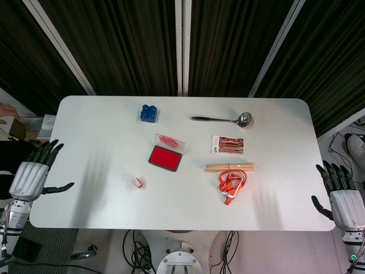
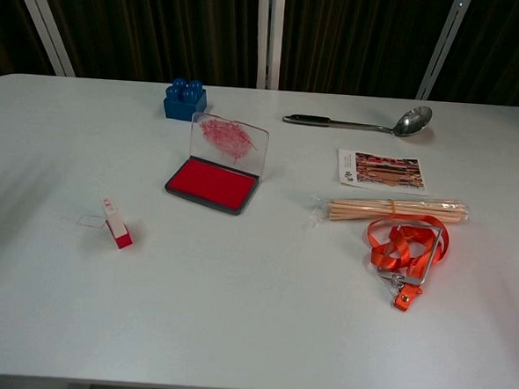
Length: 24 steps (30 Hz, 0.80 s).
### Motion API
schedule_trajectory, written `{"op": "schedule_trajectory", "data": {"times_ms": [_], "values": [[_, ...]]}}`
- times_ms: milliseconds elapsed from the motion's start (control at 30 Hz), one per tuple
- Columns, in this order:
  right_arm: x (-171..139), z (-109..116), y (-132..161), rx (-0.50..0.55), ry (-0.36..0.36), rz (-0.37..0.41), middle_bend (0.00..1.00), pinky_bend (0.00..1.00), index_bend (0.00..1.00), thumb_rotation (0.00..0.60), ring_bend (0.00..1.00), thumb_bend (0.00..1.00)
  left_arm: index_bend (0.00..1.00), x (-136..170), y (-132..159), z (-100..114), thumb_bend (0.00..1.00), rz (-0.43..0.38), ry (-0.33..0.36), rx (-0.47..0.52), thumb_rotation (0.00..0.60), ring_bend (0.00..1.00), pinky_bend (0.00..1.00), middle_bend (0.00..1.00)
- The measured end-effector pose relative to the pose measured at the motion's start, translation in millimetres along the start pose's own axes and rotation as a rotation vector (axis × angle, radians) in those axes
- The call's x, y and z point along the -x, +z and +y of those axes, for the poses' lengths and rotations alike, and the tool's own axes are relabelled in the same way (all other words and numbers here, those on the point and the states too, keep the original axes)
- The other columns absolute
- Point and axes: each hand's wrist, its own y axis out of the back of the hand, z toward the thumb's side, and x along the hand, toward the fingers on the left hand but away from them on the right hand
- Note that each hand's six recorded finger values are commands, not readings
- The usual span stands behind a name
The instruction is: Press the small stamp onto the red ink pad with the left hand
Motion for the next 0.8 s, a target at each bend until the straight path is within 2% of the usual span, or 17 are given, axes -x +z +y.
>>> {"op": "schedule_trajectory", "data": {"times_ms": [167, 267, 367, 467, 533, 600, 633, 700, 767, 800], "values": [[0, 0, -1, 0.000, 0.000, -0.004, 0.00, 0.00, 0.00, 0.600, 0.00, 0.23, 0.06, 1, -1, -1, 0.05, 0.002, -0.002, 0.002, 0.339, 0.04, 0.17, 0.03], [-1, 0, -1, 0.000, -0.001, -0.001, 0.00, 0.00, 0.00, 0.600, 0.00, 0.23, 0.06, 1, 1, -1, 0.05, -0.006, 0.004, 0.006, 0.369, 0.04, 0.17, 0.03], [-2, 1, -1, 0.002, -0.006, -0.001, 0.00, 0.00, 0.00, 0.600, 0.00, 0.23, 0.06, 3, 5, -1, 0.05, -0.026, 0.010, 0.012, 0.426, 0.04, 0.17, 0.05], [-3, 4, -2, 0.003, -0.014, -0.004, 0.00, 0.00, 0.00, 0.600, 0.00, 0.23, 0.07, 5, 14, -2, 0.06, -0.066, 0.000, 0.020, 0.567, 0.05, 0.20, 0.08], [-3, 5, -3, 0.003, -0.018, -0.006, 0.00, 0.00, 0.00, 0.600, 0.00, 0.23, 0.09, 7, 24, -2, 0.06, -0.111, -0.003, 0.024, 0.600, 0.09, 0.25, 0.10], [-3, 6, -2, 0.004, -0.019, -0.006, 0.00, 0.00, 0.00, 0.600, 0.00, 0.23, 0.11, 9, 34, -2, 0.06, -0.162, -0.002, 0.018, 0.600, 0.11, 0.29, 0.12], [-3, 6, -2, 0.004, -0.019, -0.006, 0.00, 0.00, 0.00, 0.600, 0.00, 0.23, 0.12, 10, 42, -3, 0.07, -0.201, -0.001, 0.011, 0.600, 0.14, 0.33, 0.14], [-2, 6, -1, 0.001, -0.016, -0.004, 0.00, 0.00, 0.00, 0.600, 0.00, 0.23, 0.13, 9, 56, -4, 0.08, -0.266, 0.003, -0.006, 0.600, 0.25, 0.48, 0.17], [-1, 6, 0, -0.004, -0.014, -0.001, 0.00, 0.00, 0.00, 0.600, 0.00, 0.23, 0.14, 6, 73, -7, 0.09, -0.347, 0.009, -0.032, 0.600, 0.46, 0.70, 0.22], [-1, 7, 0, -0.006, -0.014, -0.001, 0.00, 0.00, 0.00, 0.600, 0.00, 0.23, 0.15, 3, 81, -8, 0.09, -0.381, 0.010, -0.042, 0.600, 0.60, 0.83, 0.26]]}}
